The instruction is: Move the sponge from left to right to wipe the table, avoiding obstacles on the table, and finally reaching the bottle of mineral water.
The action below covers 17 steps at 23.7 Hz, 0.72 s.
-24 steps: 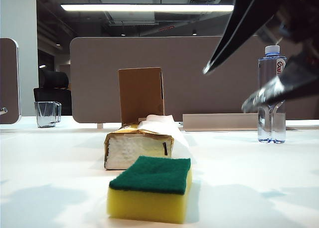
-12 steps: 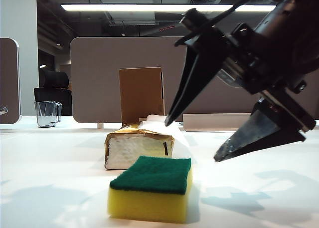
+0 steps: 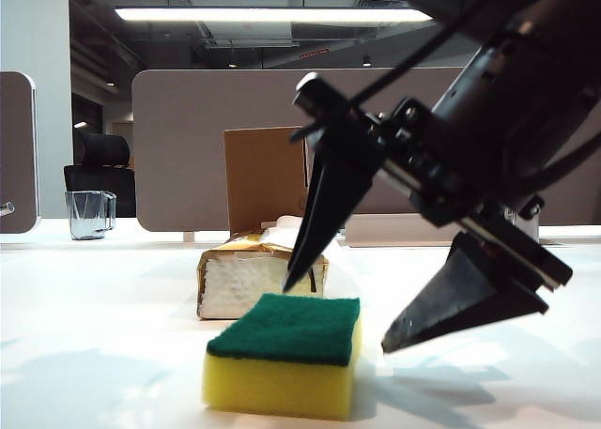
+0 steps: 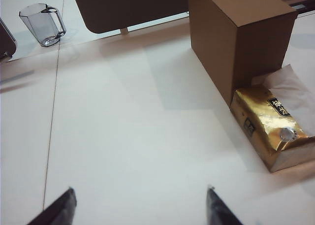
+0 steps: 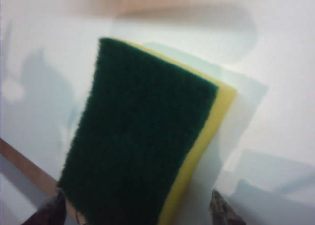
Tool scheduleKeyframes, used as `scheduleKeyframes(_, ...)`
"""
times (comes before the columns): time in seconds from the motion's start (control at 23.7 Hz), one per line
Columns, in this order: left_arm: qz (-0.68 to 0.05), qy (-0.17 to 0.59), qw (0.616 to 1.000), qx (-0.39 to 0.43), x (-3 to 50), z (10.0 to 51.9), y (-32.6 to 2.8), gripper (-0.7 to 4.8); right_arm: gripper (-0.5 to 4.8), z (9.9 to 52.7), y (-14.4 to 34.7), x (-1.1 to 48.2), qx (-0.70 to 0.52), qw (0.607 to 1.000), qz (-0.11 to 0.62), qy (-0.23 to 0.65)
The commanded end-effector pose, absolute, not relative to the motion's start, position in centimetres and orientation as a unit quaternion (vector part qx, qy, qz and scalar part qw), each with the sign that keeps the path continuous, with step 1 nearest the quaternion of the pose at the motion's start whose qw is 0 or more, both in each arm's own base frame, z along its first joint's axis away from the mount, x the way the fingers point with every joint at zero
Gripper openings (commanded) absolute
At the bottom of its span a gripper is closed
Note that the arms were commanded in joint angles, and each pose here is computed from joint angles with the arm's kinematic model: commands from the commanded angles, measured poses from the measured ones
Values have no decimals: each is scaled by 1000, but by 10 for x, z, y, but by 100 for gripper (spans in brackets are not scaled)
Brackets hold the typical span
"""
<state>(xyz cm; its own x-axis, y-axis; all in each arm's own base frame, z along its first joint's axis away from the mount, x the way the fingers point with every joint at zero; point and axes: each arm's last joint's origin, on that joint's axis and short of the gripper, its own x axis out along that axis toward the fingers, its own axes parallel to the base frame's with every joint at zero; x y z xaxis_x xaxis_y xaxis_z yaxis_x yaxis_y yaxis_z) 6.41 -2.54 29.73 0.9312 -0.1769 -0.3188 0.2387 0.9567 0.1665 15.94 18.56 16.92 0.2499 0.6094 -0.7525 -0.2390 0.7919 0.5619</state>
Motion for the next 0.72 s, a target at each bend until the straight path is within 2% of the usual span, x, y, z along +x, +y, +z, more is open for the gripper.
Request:
scheduleKeyframes(0.04,-109,146,978,97,64,299,-25,341,377,165,190,161,167,778,264,545)
scheduleKeyframes(0.38,-109,147,978,97,62,299,-24,341,376,157,197,166,178,778,261,543)
scheduleKeyframes(0.55,-109,149,978,98,61,298,-24,341,353,154,197,166,178,782,248,543)
scheduleKeyframes(0.68,-109,149,978,98,61,298,-24,341,304,154,197,166,175,785,241,542)
scheduleKeyframes(0.72,-109,149,978,98,61,298,-24,341,303,153,198,165,173,786,240,544)
